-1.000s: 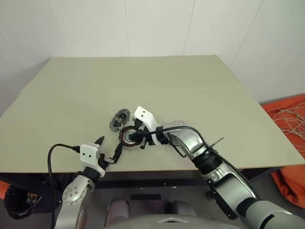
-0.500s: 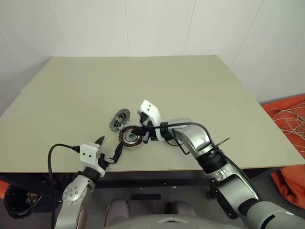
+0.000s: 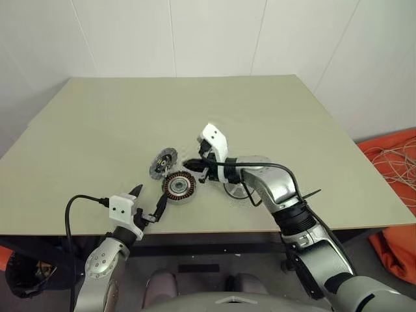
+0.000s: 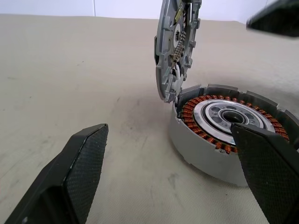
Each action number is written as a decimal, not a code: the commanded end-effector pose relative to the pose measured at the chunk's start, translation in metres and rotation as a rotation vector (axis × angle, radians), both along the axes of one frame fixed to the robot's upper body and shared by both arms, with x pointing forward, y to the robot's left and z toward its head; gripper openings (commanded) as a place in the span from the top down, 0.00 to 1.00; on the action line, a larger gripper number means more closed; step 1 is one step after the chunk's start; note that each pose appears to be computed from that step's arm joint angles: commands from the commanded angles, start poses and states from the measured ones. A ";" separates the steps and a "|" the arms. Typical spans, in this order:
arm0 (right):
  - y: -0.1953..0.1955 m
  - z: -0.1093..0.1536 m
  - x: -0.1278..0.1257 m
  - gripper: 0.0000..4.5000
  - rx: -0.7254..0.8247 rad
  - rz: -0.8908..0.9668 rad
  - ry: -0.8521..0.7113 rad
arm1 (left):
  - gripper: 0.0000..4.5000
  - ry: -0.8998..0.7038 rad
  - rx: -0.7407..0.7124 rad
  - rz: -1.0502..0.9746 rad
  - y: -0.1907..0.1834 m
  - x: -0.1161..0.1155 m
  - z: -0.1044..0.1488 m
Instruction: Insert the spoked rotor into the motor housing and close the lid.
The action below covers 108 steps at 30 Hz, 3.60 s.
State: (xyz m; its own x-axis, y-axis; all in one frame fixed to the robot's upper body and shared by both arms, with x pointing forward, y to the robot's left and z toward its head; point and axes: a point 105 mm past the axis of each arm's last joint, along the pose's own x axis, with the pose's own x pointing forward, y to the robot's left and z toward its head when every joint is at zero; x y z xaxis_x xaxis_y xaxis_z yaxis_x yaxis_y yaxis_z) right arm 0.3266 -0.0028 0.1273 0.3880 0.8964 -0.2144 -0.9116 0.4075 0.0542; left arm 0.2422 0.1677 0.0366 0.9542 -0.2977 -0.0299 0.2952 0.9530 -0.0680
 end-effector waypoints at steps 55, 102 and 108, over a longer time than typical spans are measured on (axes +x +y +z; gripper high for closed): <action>-0.153 -0.059 -0.024 0.05 0.139 -0.262 0.768 | 0.00 -0.025 -0.009 -0.007 -0.002 0.003 0.010; -0.027 -0.027 -0.042 0.93 0.244 -0.053 1.014 | 0.00 -0.010 -0.011 0.012 0.001 -0.004 0.004; -0.023 -0.038 -0.042 0.93 0.225 -0.079 1.082 | 0.00 -0.024 -0.001 0.012 0.001 -0.005 0.005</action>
State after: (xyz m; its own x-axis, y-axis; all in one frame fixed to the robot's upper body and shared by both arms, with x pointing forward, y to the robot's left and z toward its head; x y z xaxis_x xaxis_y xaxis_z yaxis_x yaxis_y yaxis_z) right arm 0.2838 -0.0314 0.0810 0.1647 0.9253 -0.3417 -0.2971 0.3768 0.8773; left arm 0.2349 0.1688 0.0304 0.9580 -0.2818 -0.0527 0.2768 0.9571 -0.0861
